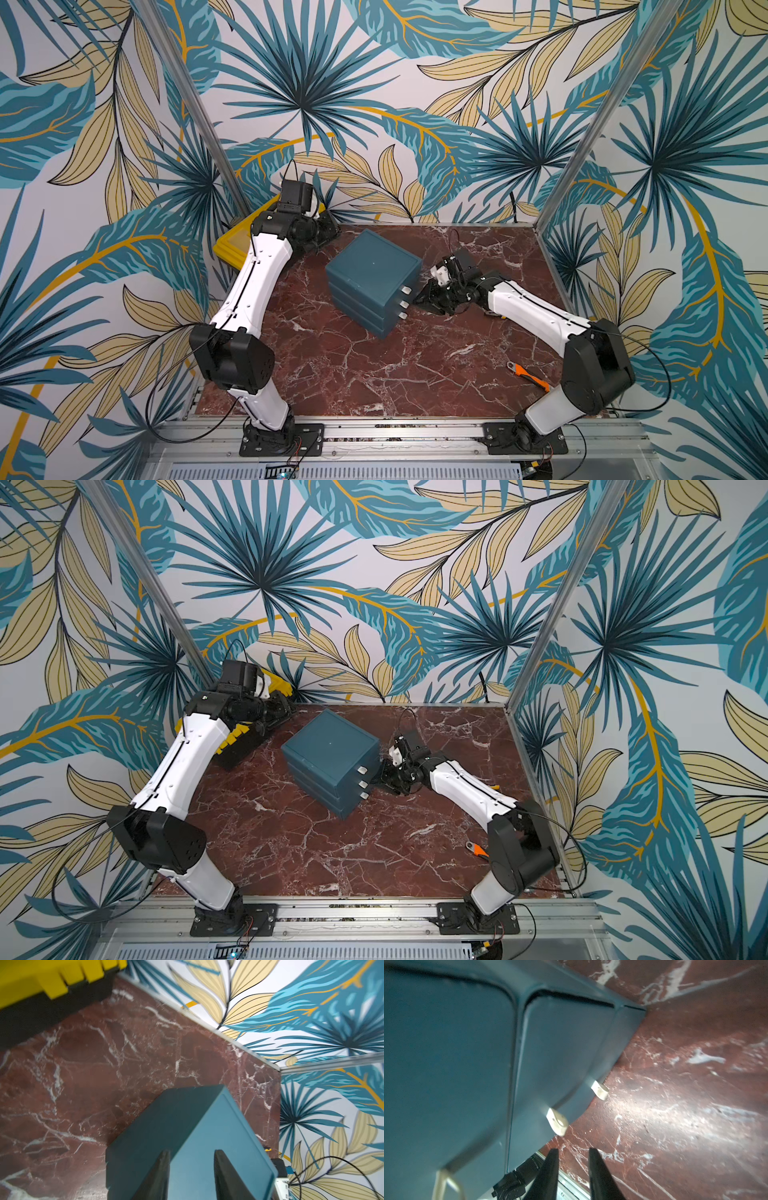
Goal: Take the seed bags out of the drawer
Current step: Adjust the storage box at the center of the board.
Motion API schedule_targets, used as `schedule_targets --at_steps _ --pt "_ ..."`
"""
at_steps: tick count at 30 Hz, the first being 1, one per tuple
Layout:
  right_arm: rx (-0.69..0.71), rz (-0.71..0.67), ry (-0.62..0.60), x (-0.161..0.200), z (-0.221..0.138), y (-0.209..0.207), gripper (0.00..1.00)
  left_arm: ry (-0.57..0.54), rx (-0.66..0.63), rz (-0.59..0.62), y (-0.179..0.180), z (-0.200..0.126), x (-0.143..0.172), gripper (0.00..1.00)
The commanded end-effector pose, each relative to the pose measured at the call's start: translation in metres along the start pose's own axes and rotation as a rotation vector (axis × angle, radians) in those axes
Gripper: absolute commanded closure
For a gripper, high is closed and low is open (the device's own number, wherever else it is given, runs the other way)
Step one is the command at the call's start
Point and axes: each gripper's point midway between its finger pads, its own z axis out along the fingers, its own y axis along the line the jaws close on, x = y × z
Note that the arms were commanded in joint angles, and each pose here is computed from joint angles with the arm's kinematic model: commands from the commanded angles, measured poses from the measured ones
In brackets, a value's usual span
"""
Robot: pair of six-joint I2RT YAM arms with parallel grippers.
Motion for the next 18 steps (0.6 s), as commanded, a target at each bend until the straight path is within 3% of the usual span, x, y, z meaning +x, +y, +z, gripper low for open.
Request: schedule_targets --at_steps 1,4,7,12,18 --pt "0.048 -0.014 -0.041 0.008 -0.018 -0.016 0.64 0.058 0.145 0.038 -0.033 -0.023 0.013 0.6" --pt "0.066 -0.024 -0.109 0.002 -0.031 -0.018 0.61 0.105 0.117 0.021 -0.02 -0.019 0.032 0.6" --pt "0.07 -0.012 -0.15 -0.012 -0.036 -0.017 0.6 0.075 0.108 0.035 -0.016 -0.026 0.035 0.61" --pt "0.03 -0.001 -0.119 -0.038 -0.023 0.004 0.67 0.061 0.166 0.061 -0.03 -0.038 0.032 0.6" --pt "0.012 0.005 -0.102 -0.064 -0.004 0.022 0.67 0.103 0.229 0.043 -0.039 -0.034 0.038 0.61"
